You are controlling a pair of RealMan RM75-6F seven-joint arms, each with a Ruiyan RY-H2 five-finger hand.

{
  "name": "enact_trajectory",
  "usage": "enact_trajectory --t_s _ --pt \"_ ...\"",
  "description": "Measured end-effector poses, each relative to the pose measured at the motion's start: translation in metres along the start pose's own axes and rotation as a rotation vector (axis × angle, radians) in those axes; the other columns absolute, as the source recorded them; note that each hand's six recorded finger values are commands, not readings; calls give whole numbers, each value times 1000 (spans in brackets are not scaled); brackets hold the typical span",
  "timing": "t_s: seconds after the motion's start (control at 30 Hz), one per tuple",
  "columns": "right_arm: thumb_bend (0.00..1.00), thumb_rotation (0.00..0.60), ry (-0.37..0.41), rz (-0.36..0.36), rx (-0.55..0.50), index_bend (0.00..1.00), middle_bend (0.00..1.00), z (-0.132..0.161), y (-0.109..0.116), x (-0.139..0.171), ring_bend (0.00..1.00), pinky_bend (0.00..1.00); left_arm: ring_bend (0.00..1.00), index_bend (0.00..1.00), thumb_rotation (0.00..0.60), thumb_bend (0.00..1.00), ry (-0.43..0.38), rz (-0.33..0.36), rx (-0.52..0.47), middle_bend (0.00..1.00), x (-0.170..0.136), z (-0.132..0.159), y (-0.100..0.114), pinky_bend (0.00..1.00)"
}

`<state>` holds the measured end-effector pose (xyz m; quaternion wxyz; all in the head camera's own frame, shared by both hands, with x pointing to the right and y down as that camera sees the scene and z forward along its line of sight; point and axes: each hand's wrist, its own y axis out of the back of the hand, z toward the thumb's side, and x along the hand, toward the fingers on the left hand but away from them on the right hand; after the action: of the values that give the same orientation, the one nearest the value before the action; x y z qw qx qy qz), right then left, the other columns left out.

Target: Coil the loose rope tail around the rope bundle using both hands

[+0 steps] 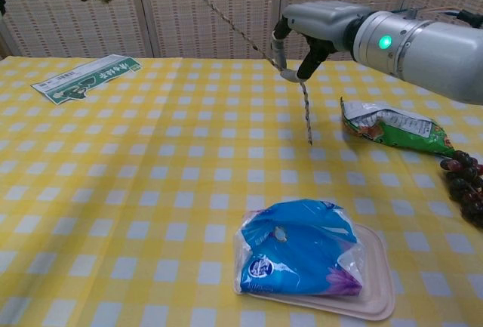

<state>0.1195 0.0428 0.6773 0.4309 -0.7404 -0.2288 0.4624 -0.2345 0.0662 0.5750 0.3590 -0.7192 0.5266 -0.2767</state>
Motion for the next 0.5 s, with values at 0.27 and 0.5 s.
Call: enact_trajectory --t_s 0.27,0.5 --pt "364 600 46 49 50 572 247 7 -21 16 61 136 644 739 287 279 95 -8 53 819 9 -24 6 253" --pt "364 600 100 79 81 572 247 17 -33 29 60 136 644 740 286 279 171 -19 74 819 15 -40 7 253"
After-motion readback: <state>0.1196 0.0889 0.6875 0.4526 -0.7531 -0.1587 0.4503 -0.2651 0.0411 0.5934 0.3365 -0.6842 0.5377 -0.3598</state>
